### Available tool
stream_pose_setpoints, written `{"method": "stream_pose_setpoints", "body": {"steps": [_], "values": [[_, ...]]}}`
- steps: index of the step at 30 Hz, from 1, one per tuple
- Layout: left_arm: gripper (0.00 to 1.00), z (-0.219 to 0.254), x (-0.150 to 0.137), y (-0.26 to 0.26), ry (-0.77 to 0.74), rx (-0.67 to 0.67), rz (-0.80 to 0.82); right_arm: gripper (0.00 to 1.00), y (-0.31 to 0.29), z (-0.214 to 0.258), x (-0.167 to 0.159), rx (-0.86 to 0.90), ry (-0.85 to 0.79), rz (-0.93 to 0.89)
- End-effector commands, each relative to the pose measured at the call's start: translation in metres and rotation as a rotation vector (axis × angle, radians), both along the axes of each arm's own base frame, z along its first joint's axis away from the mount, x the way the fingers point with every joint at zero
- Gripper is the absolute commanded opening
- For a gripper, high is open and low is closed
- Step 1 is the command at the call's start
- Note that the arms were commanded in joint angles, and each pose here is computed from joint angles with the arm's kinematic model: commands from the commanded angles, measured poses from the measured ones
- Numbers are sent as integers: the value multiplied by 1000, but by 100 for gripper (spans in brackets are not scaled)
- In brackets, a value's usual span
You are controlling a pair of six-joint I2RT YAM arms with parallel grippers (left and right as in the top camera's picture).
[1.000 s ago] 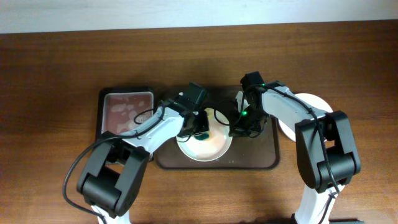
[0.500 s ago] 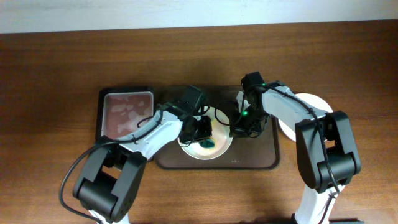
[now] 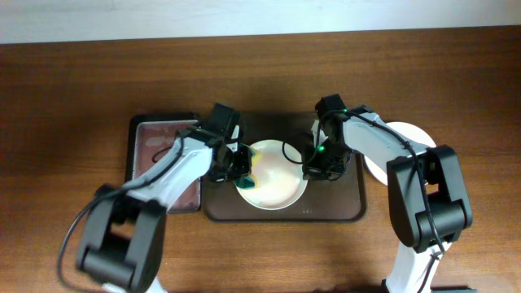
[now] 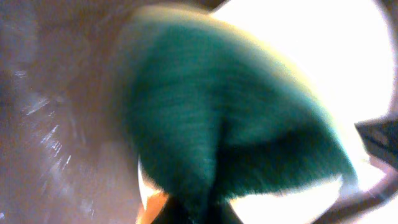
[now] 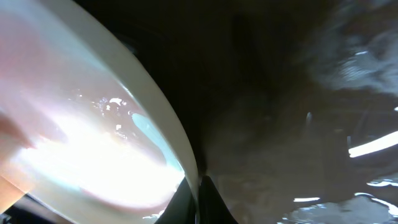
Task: Clean dirty plates on tray and stack at the side
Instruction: 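Scrub the white plate with the sponge while the right gripper holds it, then return the sponge to the soapy tray with the left gripper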
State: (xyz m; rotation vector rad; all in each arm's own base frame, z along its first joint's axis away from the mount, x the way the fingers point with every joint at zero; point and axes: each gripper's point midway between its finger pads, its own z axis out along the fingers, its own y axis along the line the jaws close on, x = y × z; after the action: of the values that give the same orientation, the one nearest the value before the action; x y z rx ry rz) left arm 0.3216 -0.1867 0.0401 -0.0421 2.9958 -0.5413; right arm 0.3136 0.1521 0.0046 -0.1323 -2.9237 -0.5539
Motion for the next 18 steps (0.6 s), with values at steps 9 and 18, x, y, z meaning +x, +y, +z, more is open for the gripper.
{"method": "stream_pose_setpoints", "body": {"steps": [9, 18], "values": [[0, 79, 18, 135, -217, 202, 160, 4, -42, 27, 35, -254, -151, 0], [0, 57, 22, 194, -152, 283, 257, 4, -89, 148, 40, -533, -510, -34]]}}
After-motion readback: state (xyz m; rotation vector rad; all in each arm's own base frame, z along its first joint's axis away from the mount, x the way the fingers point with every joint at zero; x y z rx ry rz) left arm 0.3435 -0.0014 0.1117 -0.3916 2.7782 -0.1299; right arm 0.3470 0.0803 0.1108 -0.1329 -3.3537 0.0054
